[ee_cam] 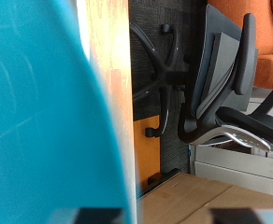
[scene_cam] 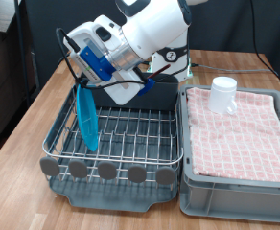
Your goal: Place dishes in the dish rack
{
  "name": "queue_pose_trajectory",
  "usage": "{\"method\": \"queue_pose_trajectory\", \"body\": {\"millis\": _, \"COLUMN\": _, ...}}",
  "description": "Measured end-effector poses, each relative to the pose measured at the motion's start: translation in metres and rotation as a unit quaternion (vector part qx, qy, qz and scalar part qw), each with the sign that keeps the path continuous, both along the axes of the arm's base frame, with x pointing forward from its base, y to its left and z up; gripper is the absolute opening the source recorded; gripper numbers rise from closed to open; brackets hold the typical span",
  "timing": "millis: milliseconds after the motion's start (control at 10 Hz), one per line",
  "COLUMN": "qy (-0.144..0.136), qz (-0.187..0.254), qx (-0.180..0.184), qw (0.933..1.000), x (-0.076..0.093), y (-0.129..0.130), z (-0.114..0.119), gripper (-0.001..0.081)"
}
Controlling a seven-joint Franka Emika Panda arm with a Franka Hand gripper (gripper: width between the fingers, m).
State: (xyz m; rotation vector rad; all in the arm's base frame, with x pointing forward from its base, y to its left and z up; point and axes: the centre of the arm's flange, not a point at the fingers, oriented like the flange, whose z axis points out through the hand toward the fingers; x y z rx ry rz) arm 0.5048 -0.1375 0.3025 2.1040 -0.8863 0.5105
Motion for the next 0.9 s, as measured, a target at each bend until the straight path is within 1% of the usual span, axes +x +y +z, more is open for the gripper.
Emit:
{"method": "queue_pose_trajectory", "body": {"millis": 100, "qy": 0.000, "qz": 0.000, "qx": 0.000, "qw": 1.0000, "x": 0.000, "y": 0.000, "z": 0.000, "gripper": 0.0100}}
{"method": "queue_pose_trajectory", "body": {"millis": 200, "qy": 0.000, "qz": 0.000, "qx": 0.001, "qw": 1.0000, "x": 0.000, "y": 0.001, "z": 0.000, "gripper": 0.0302}}
{"method": "queue_pose_trajectory", "body": {"millis": 300, "qy": -0.002, "qz": -0.003, "qx": 0.009, "qw": 1.0000, "x": 0.001, "y": 0.002, "z": 0.000, "gripper": 0.0302}}
{"method": "queue_pose_trajectory", "body": {"millis": 400, "qy": -0.002, "qz": -0.006, "qx": 0.022, "qw": 0.9997, "x": 0.002, "y": 0.003, "z": 0.001, "gripper": 0.0497}}
{"method": "queue_pose_trajectory", "body": {"millis": 500, "qy": -0.003, "qz": -0.009, "qx": 0.035, "qw": 0.9993, "x": 0.004, "y": 0.004, "z": 0.004, "gripper": 0.0497}}
{"method": "queue_pose_trajectory", "body": {"millis": 600, "qy": -0.003, "qz": -0.013, "qx": 0.047, "qw": 0.9988, "x": 0.005, "y": 0.004, "z": 0.007, "gripper": 0.0694}}
{"method": "queue_pose_trajectory", "body": {"millis": 700, "qy": -0.001, "qz": -0.016, "qx": 0.058, "qw": 0.9982, "x": 0.006, "y": 0.004, "z": 0.012, "gripper": 0.0780}}
{"method": "queue_pose_trajectory", "body": {"millis": 800, "qy": -0.001, "qz": -0.016, "qx": 0.069, "qw": 0.9975, "x": 0.008, "y": 0.003, "z": 0.020, "gripper": 0.0780}}
{"method": "queue_pose_trajectory", "body": {"millis": 900, "qy": -0.002, "qz": -0.016, "qx": 0.080, "qw": 0.9967, "x": 0.010, "y": 0.002, "z": 0.029, "gripper": 0.0798}}
